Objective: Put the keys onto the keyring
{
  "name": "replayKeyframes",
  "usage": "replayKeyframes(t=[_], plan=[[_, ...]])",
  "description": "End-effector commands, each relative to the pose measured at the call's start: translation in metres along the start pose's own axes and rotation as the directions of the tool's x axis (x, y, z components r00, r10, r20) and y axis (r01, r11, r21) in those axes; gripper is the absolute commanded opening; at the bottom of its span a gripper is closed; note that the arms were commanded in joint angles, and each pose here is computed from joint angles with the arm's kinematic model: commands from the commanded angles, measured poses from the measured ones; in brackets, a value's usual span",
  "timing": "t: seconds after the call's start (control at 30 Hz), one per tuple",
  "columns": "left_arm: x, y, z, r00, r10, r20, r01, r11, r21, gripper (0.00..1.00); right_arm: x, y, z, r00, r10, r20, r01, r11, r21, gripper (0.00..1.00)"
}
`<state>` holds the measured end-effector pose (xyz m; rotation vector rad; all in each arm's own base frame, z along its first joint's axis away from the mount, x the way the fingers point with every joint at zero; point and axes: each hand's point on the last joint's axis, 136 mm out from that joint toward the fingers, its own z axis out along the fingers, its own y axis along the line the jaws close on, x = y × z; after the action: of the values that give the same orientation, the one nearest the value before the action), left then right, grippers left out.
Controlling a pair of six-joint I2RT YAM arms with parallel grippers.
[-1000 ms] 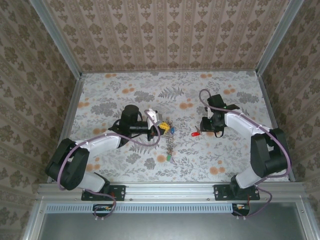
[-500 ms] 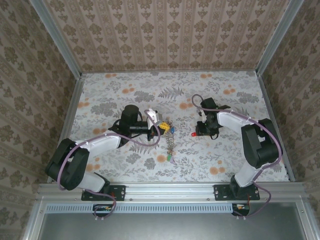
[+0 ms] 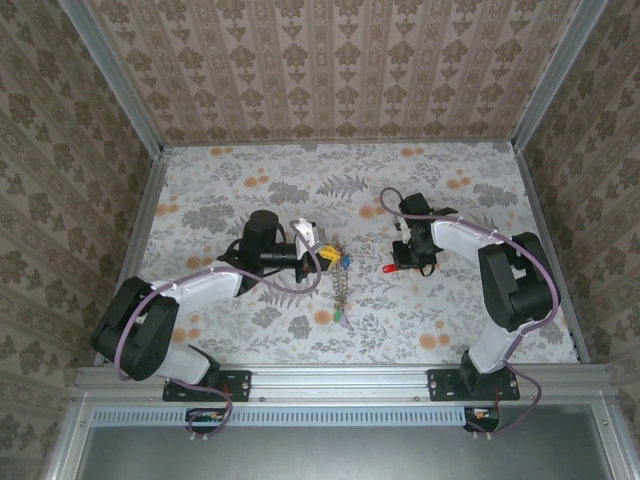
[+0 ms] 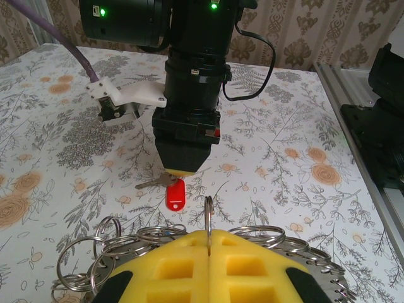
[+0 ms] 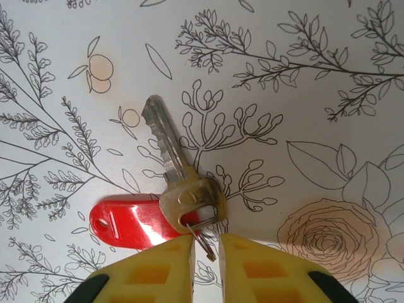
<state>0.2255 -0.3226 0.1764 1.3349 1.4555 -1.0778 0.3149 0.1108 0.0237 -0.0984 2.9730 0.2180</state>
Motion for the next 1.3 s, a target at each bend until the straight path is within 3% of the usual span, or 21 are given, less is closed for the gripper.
replayKeyframes(t=[0.0,0.2,1.0,1.27], plan=[[-0.011,-0.004,0.000,0.999,0.033,0.033,-0.033,0.999,0.018,0.00,-0.006,-0.002,-0.002,1.000,-0.022,0.008,0.021,0.999,0.025,0.17],[-0.012,-0.004,0.000,0.999,0.033,0.034,-0.033,0.999,0.022,0.00,-0.008,0.000,-0.002,0.999,-0.029,0.016,0.029,0.999,0.013,0.20],[-0.013,-0.003,0.002,0.999,0.029,0.029,-0.030,0.999,0.024,0.00,-0.011,0.008,0.001,0.999,-0.044,0.021,0.044,0.999,-0.024,0.13],[-0.013,-0.004,0.002,0.999,0.029,0.025,-0.030,0.999,0.026,0.00,-0.007,0.005,0.005,0.999,-0.043,0.007,0.043,0.999,-0.016,0.15]])
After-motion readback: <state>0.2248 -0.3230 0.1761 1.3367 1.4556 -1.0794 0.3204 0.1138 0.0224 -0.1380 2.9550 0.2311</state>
